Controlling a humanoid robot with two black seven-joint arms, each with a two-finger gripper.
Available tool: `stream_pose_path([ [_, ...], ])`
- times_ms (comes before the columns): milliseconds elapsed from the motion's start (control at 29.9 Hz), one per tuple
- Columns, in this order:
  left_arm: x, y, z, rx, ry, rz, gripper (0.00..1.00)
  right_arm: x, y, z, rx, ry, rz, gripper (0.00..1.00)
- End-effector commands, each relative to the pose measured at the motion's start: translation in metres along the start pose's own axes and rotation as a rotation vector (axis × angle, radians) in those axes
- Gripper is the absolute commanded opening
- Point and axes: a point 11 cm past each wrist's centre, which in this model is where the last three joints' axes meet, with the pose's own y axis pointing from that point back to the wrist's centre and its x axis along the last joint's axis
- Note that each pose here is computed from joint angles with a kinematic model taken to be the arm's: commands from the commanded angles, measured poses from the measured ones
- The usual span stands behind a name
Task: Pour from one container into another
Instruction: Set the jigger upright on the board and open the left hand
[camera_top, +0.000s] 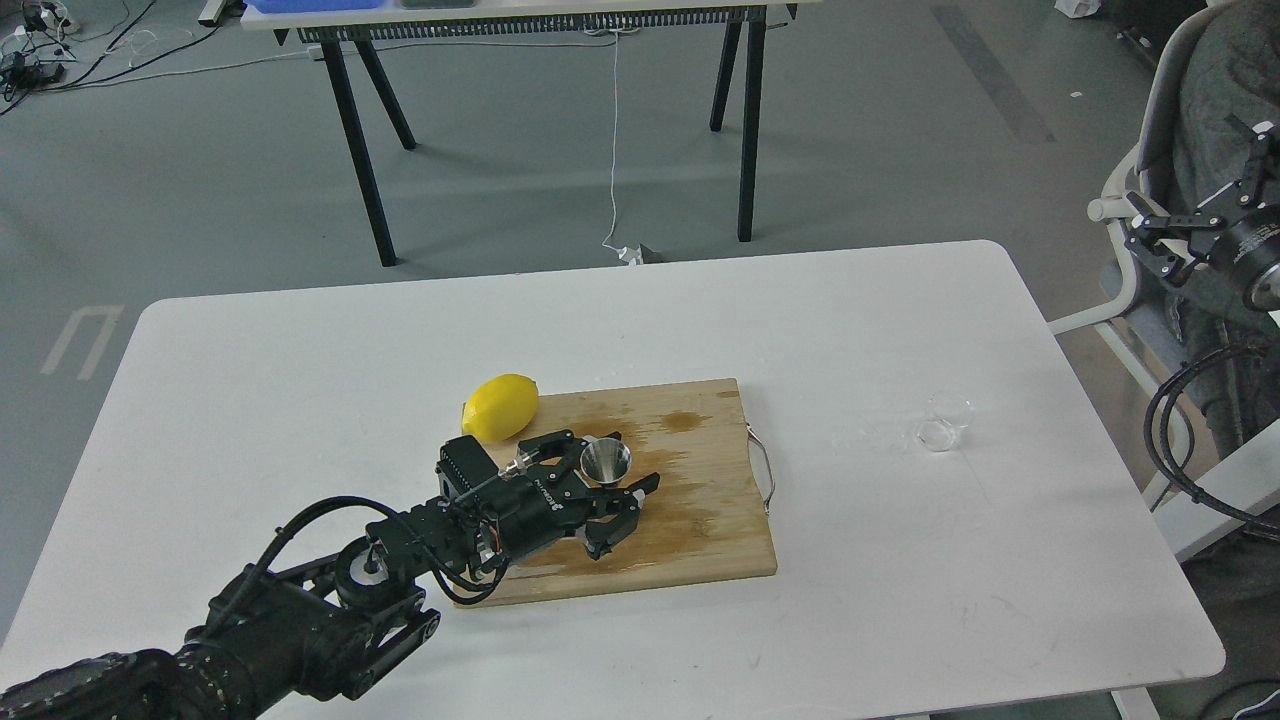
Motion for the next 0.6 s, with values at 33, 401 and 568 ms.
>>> stream_pose_path([
  [33,-0.003,0.001,0.002,-0.002,0.004,-0.006,0.89,0.000,0.000,0.001,-0.002,0.000,0.000,0.99],
  [401,-0.007,0.003,0.003,0.003,0.015,-0.008,0.89,0.001,0.000,0.002,-0.003,-0.002,0.001,0.99],
  [568,-0.016,0.006,0.007,0.006,0.032,-0.018,0.89,0.000,0.000,0.003,-0.002,-0.003,0.000,0.99],
])
